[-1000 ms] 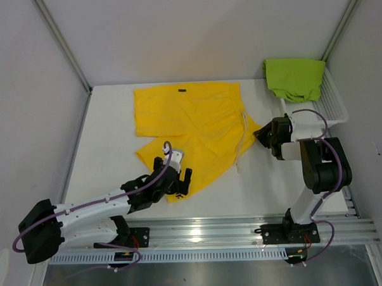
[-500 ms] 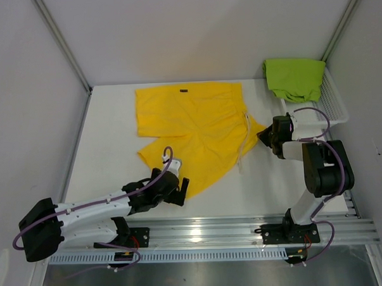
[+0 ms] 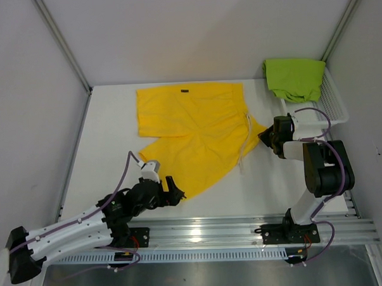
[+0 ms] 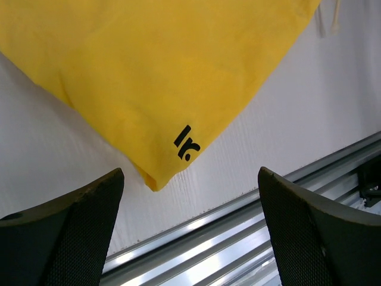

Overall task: Fold and stack the shorts
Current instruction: Flatten the shorts out

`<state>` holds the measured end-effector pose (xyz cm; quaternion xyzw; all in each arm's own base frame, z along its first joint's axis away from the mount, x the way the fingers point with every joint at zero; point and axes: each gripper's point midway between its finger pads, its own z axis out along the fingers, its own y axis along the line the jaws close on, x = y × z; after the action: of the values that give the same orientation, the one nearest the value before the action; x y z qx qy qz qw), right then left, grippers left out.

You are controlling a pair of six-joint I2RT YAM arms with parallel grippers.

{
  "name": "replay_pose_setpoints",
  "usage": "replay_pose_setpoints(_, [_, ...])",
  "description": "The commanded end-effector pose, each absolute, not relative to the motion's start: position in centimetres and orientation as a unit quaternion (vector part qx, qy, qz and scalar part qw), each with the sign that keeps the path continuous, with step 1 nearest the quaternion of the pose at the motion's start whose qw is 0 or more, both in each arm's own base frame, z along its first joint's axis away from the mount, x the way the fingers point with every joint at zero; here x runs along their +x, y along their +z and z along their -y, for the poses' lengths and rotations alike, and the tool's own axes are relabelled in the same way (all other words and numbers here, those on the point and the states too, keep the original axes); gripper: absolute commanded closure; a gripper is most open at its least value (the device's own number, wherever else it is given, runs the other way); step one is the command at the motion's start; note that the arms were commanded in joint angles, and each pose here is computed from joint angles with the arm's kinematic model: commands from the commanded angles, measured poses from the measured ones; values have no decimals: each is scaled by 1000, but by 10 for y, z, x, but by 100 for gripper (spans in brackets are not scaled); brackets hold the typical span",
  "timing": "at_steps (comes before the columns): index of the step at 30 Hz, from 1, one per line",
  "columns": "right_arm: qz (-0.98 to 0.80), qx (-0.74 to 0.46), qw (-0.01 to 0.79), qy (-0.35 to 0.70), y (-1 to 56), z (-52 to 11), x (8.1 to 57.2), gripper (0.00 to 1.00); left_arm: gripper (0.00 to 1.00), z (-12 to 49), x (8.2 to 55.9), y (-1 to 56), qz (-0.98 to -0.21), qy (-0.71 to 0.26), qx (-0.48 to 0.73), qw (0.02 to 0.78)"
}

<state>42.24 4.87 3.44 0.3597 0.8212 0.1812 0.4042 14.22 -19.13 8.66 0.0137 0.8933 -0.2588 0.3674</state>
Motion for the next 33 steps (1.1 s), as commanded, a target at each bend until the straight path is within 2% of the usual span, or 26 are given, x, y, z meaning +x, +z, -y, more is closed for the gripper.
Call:
replay_pose_setpoints(1, [-806,359,435,180,55,-41,436,100,6,199,138,74,-898,-288,-32,332])
replay_pose_setpoints(4, [-805,360,433,185,54,-41,436,100,7,204,133,62,-900,-308,-48,305])
replay_pose_setpoints(9, [-803,365,432,189,54,-39,436,100,12,201,137,53,-892,-316,-73,316])
replay_pose_setpoints(18, [-800,370,430,198,52,-38,435,100,42,213,158,51,-869,-352,-93,334])
replay_pose_setpoints(21, [-798,371,430,201,52,-38,434,100,57,222,158,41,-875,-354,-86,319])
replay_pose_setpoints(23, [-797,374,430,201,52,-36,434,100,73,231,159,44,-866,-376,-85,318])
replay_pose_setpoints(24, [-797,374,430,202,51,-36,434,100,87,233,159,41,-867,-377,-85,314])
replay_pose_setpoints(26, [-796,376,430,201,51,-35,434,100,100,238,158,45,-864,-390,-81,309])
replay_pose_setpoints(33, [-801,380,421,194,48,-33,434,100,100,216,124,49,-911,-335,-50,237])
